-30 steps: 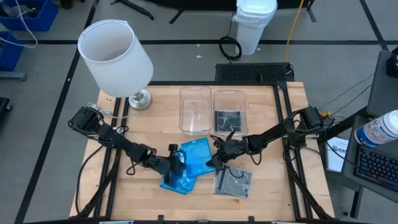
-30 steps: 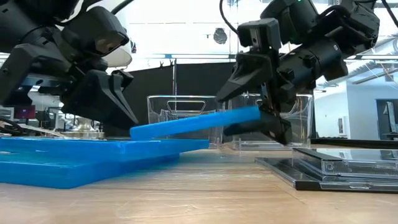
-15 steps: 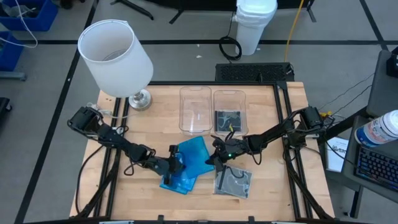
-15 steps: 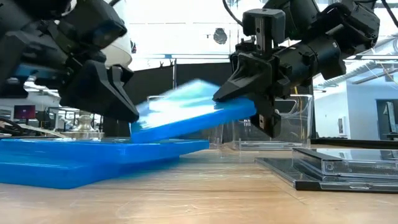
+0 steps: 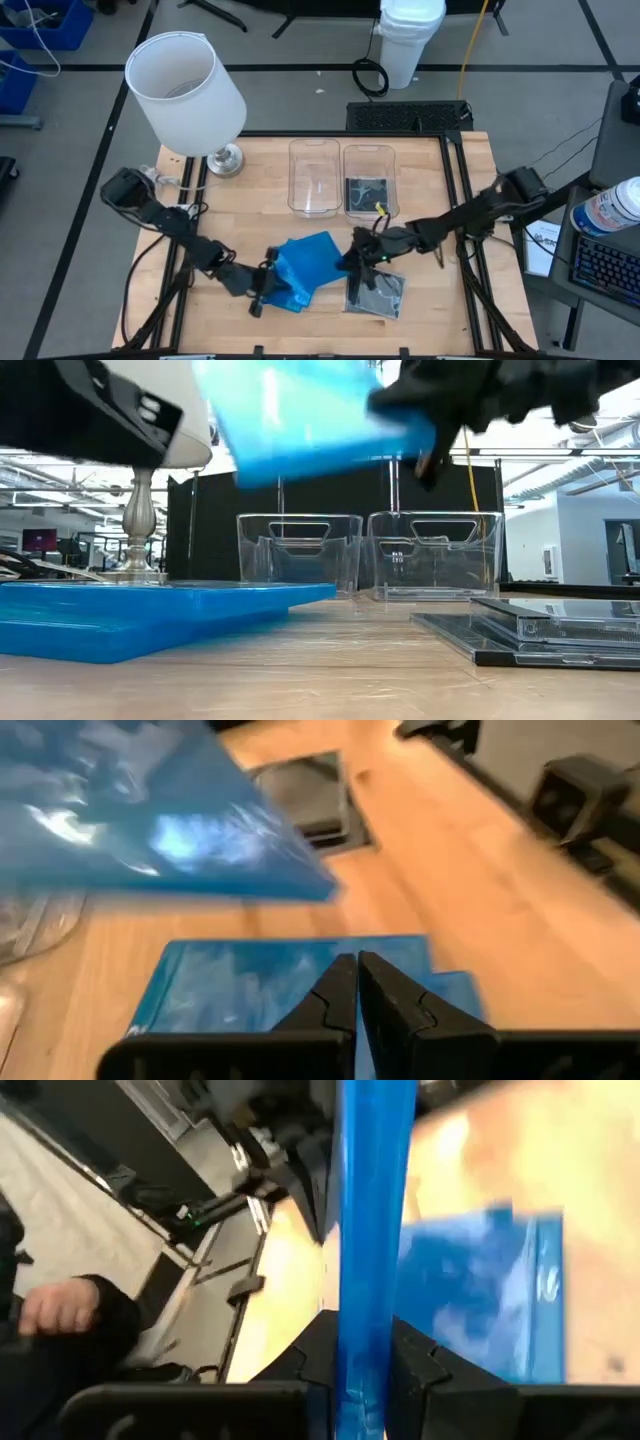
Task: Pick & place jewel cases by type
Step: Put the top blue CD case into the left transparent bin
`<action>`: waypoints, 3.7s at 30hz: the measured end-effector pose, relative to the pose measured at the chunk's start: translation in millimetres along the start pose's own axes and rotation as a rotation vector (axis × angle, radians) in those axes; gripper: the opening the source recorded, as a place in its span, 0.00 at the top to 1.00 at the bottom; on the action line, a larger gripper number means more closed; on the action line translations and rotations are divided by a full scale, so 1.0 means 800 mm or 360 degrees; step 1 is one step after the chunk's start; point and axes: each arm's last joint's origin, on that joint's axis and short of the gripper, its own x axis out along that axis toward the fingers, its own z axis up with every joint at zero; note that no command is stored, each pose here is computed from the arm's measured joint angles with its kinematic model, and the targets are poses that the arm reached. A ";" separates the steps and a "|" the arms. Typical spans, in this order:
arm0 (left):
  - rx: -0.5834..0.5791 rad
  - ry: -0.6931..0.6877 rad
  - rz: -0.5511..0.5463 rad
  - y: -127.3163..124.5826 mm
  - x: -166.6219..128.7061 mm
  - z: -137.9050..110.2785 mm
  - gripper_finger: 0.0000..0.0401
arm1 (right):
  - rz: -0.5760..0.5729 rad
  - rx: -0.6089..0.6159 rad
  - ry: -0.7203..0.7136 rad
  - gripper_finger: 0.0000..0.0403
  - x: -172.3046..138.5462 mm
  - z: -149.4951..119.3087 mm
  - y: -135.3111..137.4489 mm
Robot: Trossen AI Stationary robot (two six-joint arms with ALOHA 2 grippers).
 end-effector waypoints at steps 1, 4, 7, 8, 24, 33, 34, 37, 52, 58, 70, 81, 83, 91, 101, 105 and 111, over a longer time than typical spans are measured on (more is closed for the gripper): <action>0.0003 -0.0022 -0.0002 -0.004 -0.004 0.003 0.97 | 0.0005 -0.0048 -0.0036 0.92 -0.007 0.007 0.006; 0.0014 -0.0075 0.0021 -0.011 -0.013 0.009 0.99 | -0.0032 -0.0166 -0.0231 0.92 -0.031 0.034 0.021; 0.0026 -0.0081 0.0049 -0.016 -0.016 0.009 0.97 | -0.0133 -0.0278 -0.0390 0.92 -0.055 0.059 0.025; 0.0026 -0.0083 0.0058 -0.016 -0.017 0.010 0.96 | -0.0179 -0.0310 -0.0428 0.92 -0.062 0.068 0.025; 0.0054 -0.0003 0.0229 0.000 -0.012 0.004 0.99 | -0.0984 -0.0075 0.0048 0.91 -0.047 0.220 -0.050; 0.0078 0.0049 0.0214 -0.001 -0.012 0.000 0.91 | -0.0978 0.0432 0.0245 0.92 -0.028 0.211 -0.128; 0.0079 0.0052 0.0215 -0.001 -0.012 0.000 0.91 | -0.1000 0.0471 0.0245 0.92 -0.028 0.210 -0.135; 0.0080 0.0052 0.0215 -0.001 -0.012 0.000 0.93 | -0.1028 0.0637 0.0210 0.92 -0.026 0.210 -0.150; 0.0059 0.0082 0.0218 0.000 -0.012 -0.003 0.92 | -0.1004 0.1259 0.0123 0.89 0.002 0.192 -0.205; 0.0032 0.0079 0.0218 0.000 -0.012 -0.003 0.92 | -0.0983 0.1320 0.0116 0.93 0.004 0.192 -0.205; 0.0035 0.0078 0.0216 -0.001 -0.012 -0.003 0.97 | -0.1064 0.1358 0.0220 0.90 0.015 0.172 -0.220; 0.0033 0.0094 0.0215 -0.001 -0.012 -0.004 0.90 | -0.0977 0.1300 0.0214 0.84 0.035 0.163 -0.236; 0.0030 0.0109 0.0215 -0.001 -0.012 -0.005 0.90 | -0.0936 0.1195 0.0198 0.82 0.036 0.167 -0.235; -0.0002 0.0118 0.0192 -0.001 -0.012 -0.006 0.90 | -0.0896 0.1095 0.0223 0.72 0.041 0.166 -0.228; 0.0012 0.0117 0.0191 -0.001 -0.012 -0.006 0.90 | -0.0874 0.1003 0.0311 0.55 0.047 0.158 -0.214; -0.0004 0.0116 0.0191 -0.001 -0.012 -0.006 0.90 | -0.0906 0.1012 0.0358 0.51 0.045 0.155 -0.215; -0.0015 0.0108 0.0190 -0.001 -0.012 -0.005 0.90 | -0.0902 0.0965 0.0453 0.46 0.041 0.152 -0.213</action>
